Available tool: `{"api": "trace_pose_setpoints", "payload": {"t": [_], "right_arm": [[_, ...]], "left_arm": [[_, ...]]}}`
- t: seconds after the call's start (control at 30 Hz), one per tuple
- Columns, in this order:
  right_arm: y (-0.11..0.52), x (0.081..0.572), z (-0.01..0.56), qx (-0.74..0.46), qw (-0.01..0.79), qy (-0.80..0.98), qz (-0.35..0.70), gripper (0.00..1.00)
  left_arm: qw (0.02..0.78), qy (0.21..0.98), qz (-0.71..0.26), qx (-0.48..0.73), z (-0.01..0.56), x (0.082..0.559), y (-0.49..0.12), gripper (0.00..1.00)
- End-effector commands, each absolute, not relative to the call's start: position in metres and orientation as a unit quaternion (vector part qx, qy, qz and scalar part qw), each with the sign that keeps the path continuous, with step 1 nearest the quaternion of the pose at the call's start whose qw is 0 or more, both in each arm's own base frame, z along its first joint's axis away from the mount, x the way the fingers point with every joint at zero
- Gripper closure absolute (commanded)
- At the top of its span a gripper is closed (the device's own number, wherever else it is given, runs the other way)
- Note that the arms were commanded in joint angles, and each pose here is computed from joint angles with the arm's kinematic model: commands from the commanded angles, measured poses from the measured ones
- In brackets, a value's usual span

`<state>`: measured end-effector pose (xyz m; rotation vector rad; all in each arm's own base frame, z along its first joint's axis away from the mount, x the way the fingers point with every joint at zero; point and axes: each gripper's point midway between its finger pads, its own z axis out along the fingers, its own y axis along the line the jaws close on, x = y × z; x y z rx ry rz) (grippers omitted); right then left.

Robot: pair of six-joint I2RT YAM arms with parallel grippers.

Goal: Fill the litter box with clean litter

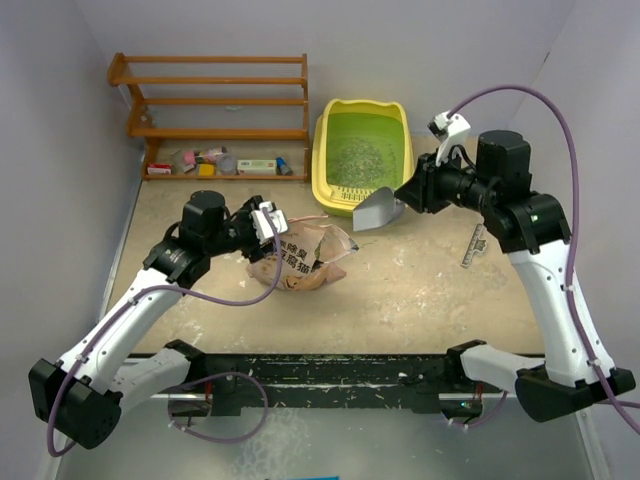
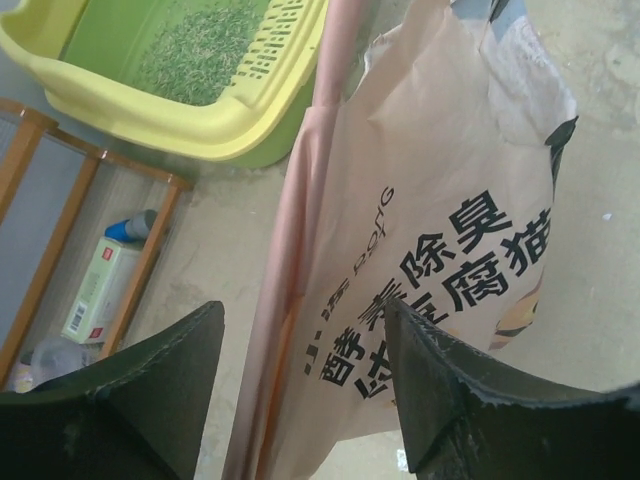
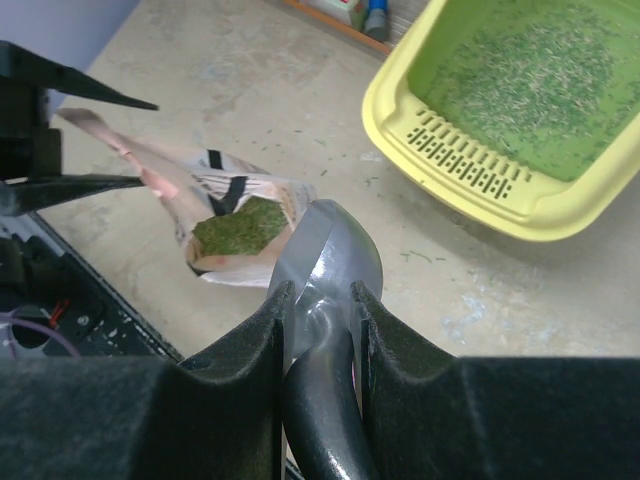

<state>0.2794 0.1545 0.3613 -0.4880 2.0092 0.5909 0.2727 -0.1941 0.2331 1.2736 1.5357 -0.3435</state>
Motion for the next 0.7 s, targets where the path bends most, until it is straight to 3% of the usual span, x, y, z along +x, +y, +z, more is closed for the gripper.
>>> {"api": "trace_pose_setpoints", "payload": {"t": [0.0, 0.03, 0.1, 0.2, 0.67], "right_arm": [[0.168, 0.262, 0.382, -0.225, 0.489, 0.792, 0.29, 1.0], [0.171, 0.261, 0.38, -0.227, 0.486, 0.79, 0.297, 1.0], [0.175, 0.262, 0.374, -0.225, 0.48, 0.79, 0.308, 1.0], [0.177, 0.265, 0.359, -0.218, 0.469, 0.796, 0.314, 1.0], [0.213, 0.278, 0.341, -0.23, 0.448, 0.796, 0.335, 1.0]], "left_arm": [[0.561, 0.614, -0.117, 0.543, 0.26, 0.283, -0.194, 0.4], [0.562, 0.614, -0.118, 0.541, 0.26, 0.283, -0.194, 0.48], [0.567, 0.612, -0.122, 0.538, 0.259, 0.282, -0.195, 0.74], [0.571, 0.611, -0.128, 0.533, 0.255, 0.28, -0.195, 1.0], [0.618, 0.6, -0.161, 0.482, 0.255, 0.265, -0.195, 1.0]]}}
